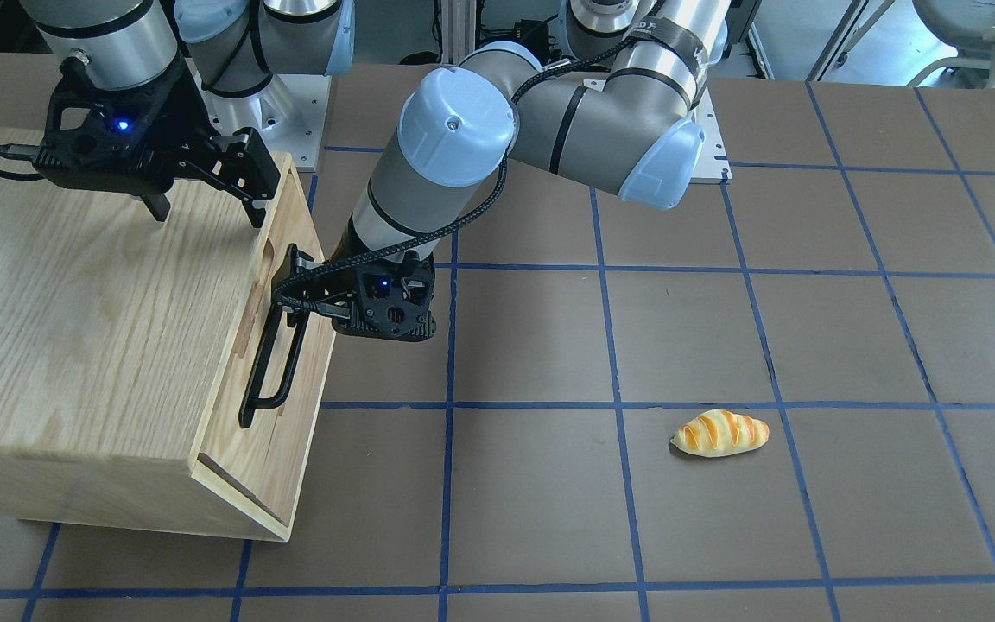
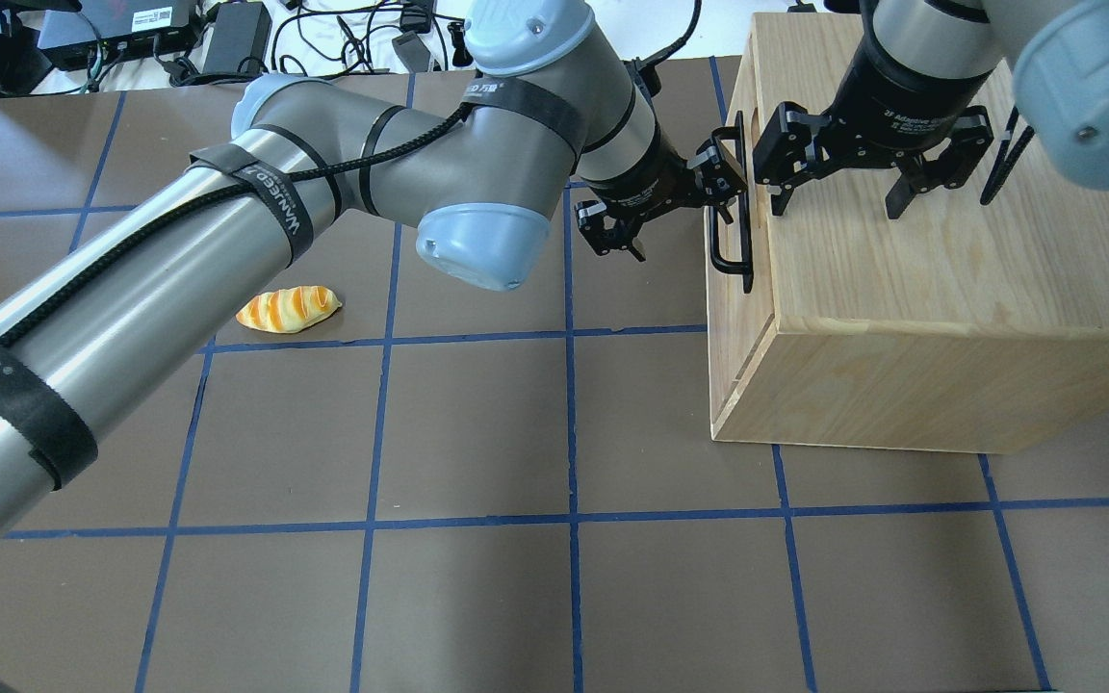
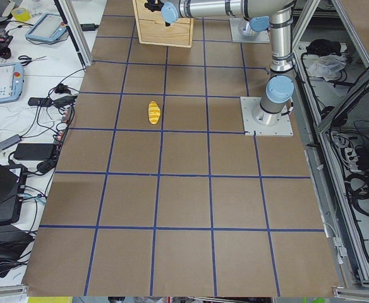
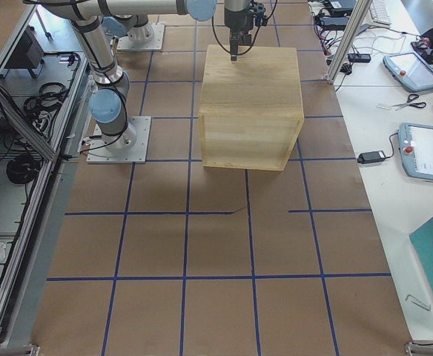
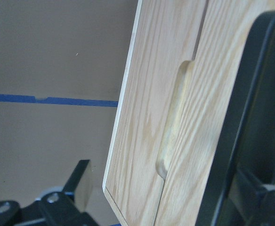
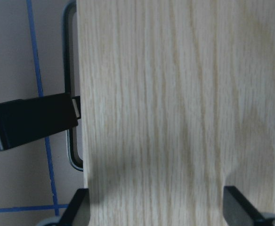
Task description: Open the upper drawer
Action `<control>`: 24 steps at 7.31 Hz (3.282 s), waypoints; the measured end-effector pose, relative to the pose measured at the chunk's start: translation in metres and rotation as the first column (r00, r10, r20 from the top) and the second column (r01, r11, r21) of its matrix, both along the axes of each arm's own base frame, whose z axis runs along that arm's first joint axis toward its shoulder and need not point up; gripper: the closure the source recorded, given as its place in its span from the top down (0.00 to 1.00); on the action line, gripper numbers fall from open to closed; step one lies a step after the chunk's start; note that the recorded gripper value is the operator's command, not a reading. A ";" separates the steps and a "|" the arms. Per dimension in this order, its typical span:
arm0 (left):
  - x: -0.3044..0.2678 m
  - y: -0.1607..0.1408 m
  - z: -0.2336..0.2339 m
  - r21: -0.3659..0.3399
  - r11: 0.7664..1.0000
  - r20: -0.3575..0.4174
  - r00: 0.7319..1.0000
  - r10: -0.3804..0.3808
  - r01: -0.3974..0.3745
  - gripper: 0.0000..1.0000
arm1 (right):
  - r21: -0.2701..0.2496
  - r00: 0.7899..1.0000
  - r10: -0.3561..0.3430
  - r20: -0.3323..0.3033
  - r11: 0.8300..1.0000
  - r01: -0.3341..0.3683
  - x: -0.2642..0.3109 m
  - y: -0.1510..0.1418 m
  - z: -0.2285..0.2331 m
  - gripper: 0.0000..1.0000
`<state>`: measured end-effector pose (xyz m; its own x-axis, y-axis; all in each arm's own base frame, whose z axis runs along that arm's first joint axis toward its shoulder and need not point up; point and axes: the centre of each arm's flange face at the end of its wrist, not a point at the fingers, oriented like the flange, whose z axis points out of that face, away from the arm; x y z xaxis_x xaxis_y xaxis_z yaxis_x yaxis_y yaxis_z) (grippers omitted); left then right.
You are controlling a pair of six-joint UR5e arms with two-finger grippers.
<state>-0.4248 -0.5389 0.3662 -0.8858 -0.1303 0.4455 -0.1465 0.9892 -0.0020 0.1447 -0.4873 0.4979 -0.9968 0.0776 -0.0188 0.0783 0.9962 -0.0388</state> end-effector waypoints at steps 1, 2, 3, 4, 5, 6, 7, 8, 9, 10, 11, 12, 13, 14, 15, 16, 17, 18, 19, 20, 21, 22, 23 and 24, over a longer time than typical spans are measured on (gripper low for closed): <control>0.000 -0.003 0.004 -0.012 1.000 0.000 1.000 -0.002 0.002 1.00 | 0.000 1.000 0.000 0.000 1.000 0.000 0.000 0.000 0.000 1.00; -0.001 -0.006 0.005 -0.021 1.000 0.005 1.000 -0.005 0.005 1.00 | 0.000 1.000 0.000 0.000 1.000 0.000 0.000 0.000 0.000 1.00; 0.000 -0.009 0.005 -0.034 0.999 0.018 1.000 -0.012 0.013 1.00 | 0.000 1.000 0.000 0.000 1.000 0.000 0.000 0.000 0.000 1.00; 0.000 -0.011 0.003 -0.043 0.999 0.033 0.999 -0.019 0.020 1.00 | 0.000 1.000 0.000 -0.001 1.000 0.000 0.000 0.000 0.000 1.00; 0.000 -0.012 0.000 -0.045 0.999 0.041 0.999 -0.022 0.024 1.00 | 0.000 1.000 0.000 -0.001 1.000 0.000 0.000 0.000 0.000 1.00; 0.000 -0.013 -0.002 -0.045 0.999 0.046 0.999 -0.025 0.027 1.00 | 0.000 1.000 0.000 -0.001 1.000 0.000 0.000 0.000 0.000 1.00; 0.001 -0.014 -0.004 -0.049 0.998 0.054 0.998 -0.027 0.030 1.00 | 0.000 1.000 0.000 -0.001 1.000 0.000 0.000 0.000 0.000 1.00; 0.002 -0.015 -0.003 -0.060 0.998 0.068 0.997 -0.031 0.035 1.00 | 0.000 1.000 0.000 -0.001 1.000 0.000 0.000 0.000 0.000 1.00; 0.003 -0.017 -0.001 -0.078 0.996 0.085 0.996 -0.040 0.046 1.00 | 0.000 1.000 0.000 0.000 1.000 0.000 0.000 0.000 0.000 1.00; 0.004 -0.019 0.002 -0.091 0.994 0.098 0.994 -0.045 0.054 1.00 | 0.000 1.000 0.000 -0.001 1.000 0.000 0.000 0.000 0.000 1.00; 0.006 -0.020 0.005 -0.101 0.993 0.104 0.994 -0.044 0.055 1.00 | 0.000 1.000 0.000 -0.001 1.000 0.000 0.000 0.000 0.000 1.00; 0.007 -0.022 0.006 -0.107 0.993 0.107 0.993 -0.044 0.055 1.00 | 0.000 1.000 0.000 0.000 1.000 0.000 0.000 0.000 0.000 1.00; 0.009 -0.024 0.008 -0.115 0.992 0.115 0.992 -0.047 0.060 1.00 | 0.000 1.000 0.000 -0.001 1.000 0.000 0.000 0.000 0.000 1.00; 0.012 -0.025 0.008 -0.125 0.990 0.132 0.990 -0.052 0.069 1.00 | 0.000 1.000 0.000 -0.001 1.000 0.000 0.000 0.000 0.000 1.00; 0.014 -0.026 0.008 -0.133 0.988 0.149 0.987 -0.057 0.077 1.00 | 0.000 1.000 0.000 -0.001 1.000 0.000 0.000 0.000 0.000 1.00; 0.016 -0.027 0.007 -0.137 0.987 0.161 0.985 -0.061 0.083 1.00 | 0.000 1.000 0.000 -0.001 1.000 0.000 0.000 0.000 0.000 1.00; 0.021 -0.030 0.007 -0.141 0.986 0.172 0.983 -0.063 0.087 1.00 | 0.000 1.000 0.000 -0.001 1.000 0.000 0.000 0.000 0.000 1.00; 0.027 -0.034 0.008 -0.144 0.986 0.178 0.982 -0.061 0.087 1.00 | 0.000 1.000 0.000 -0.001 1.000 0.000 0.000 0.000 0.000 1.00; 0.034 -0.037 0.009 -0.148 0.985 0.181 0.982 -0.057 0.084 1.00 | 0.000 1.000 0.000 -0.001 1.000 0.000 0.000 0.000 0.000 1.00; 0.039 -0.041 0.011 -0.152 0.985 0.183 0.982 -0.055 0.084 1.00 | 0.000 1.000 0.000 -0.001 1.000 0.000 0.000 0.000 0.000 1.00; 0.046 -0.044 0.013 -0.154 0.985 0.185 0.981 -0.052 0.081 1.00 | 0.000 1.000 0.000 -0.001 1.000 0.000 0.000 0.000 0.000 1.00; 0.055 -0.047 0.017 -0.155 0.985 0.190 0.980 -0.051 0.081 1.00 | 0.000 1.000 0.000 0.000 1.000 0.000 0.000 0.000 0.000 1.00; 0.062 -0.048 0.020 -0.156 0.984 0.194 0.979 -0.057 0.088 1.00 | 0.000 1.000 0.000 -0.001 1.000 0.000 0.000 0.000 0.000 1.00; 0.067 -0.051 0.021 -0.158 0.983 0.198 0.978 -0.061 0.093 1.00 | 0.000 1.000 0.000 -0.001 1.000 0.000 0.000 0.000 0.000 1.00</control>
